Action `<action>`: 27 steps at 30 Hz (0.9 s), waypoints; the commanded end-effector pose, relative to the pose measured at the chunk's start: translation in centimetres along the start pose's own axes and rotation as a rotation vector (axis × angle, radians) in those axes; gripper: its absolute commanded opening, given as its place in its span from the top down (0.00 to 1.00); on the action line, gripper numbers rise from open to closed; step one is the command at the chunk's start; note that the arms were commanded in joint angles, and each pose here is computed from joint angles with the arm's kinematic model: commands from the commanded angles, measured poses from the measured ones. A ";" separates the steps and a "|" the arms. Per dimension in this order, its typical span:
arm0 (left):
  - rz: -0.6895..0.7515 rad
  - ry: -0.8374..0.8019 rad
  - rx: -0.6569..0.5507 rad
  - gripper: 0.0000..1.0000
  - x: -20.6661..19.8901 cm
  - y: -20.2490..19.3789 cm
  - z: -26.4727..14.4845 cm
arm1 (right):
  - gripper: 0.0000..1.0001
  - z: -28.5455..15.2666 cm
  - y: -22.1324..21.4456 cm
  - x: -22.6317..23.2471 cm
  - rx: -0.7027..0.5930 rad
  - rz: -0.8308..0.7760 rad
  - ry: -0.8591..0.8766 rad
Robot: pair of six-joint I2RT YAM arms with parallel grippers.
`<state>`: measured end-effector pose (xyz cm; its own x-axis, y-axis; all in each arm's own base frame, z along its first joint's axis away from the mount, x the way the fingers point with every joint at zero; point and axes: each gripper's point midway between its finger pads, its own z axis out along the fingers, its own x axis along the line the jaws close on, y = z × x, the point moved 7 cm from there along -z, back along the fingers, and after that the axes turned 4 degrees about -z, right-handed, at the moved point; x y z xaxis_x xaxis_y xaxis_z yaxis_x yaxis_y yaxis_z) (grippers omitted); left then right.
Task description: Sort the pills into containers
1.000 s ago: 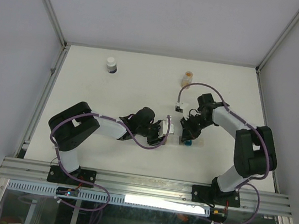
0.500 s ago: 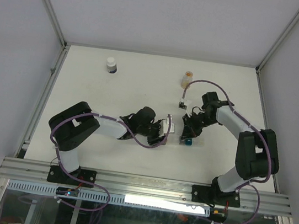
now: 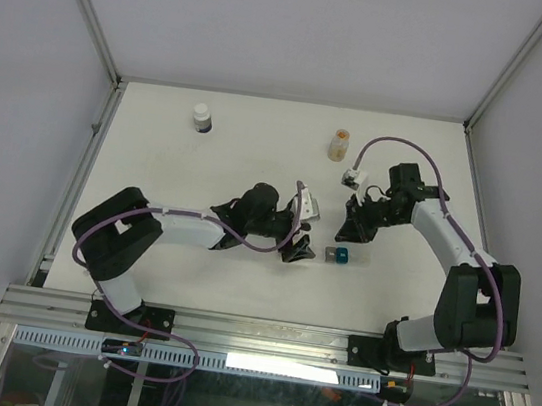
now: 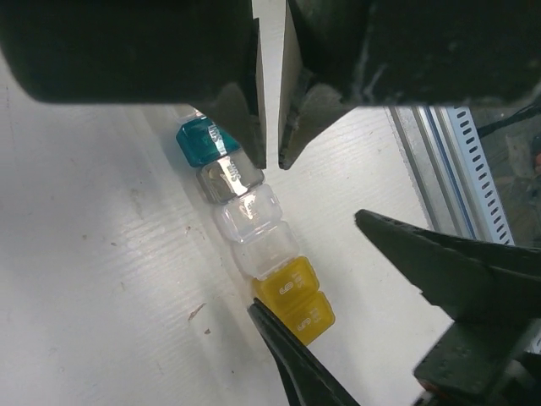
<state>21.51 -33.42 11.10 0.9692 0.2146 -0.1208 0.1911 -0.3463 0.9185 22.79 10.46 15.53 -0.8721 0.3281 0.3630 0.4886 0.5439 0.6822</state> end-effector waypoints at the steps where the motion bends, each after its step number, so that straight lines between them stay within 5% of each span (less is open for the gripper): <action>1: -0.067 -0.030 -0.255 0.24 -0.7 6.7 -2.6 | 0.87 -1.3 1.2 0.8 -0.078 -0.069 -0.009; 14: -0.122 -0.069 -0.556 0.12 -2.1 7.6 -10.0 | 0.79 -3.1 2.4 2.8 -0.203 -0.196 -0.001; 20: -0.140 -0.086 -0.606 0.01 -3.4 7.9 -11.8 | 0.75 -3.9 2.9 4.1 -0.279 -0.268 0.000; 27: -0.250 0.041 -0.643 0.01 -3.3 7.6 -13.6 | 0.72 -4.5 3.4 5.4 -0.344 -0.355 -0.001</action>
<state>17.71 -25.24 22.57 0.9286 0.2066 -0.3081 0.2533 0.2535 0.9336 19.71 10.23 21.10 -0.9611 0.2213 0.1654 0.2434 0.3948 0.8860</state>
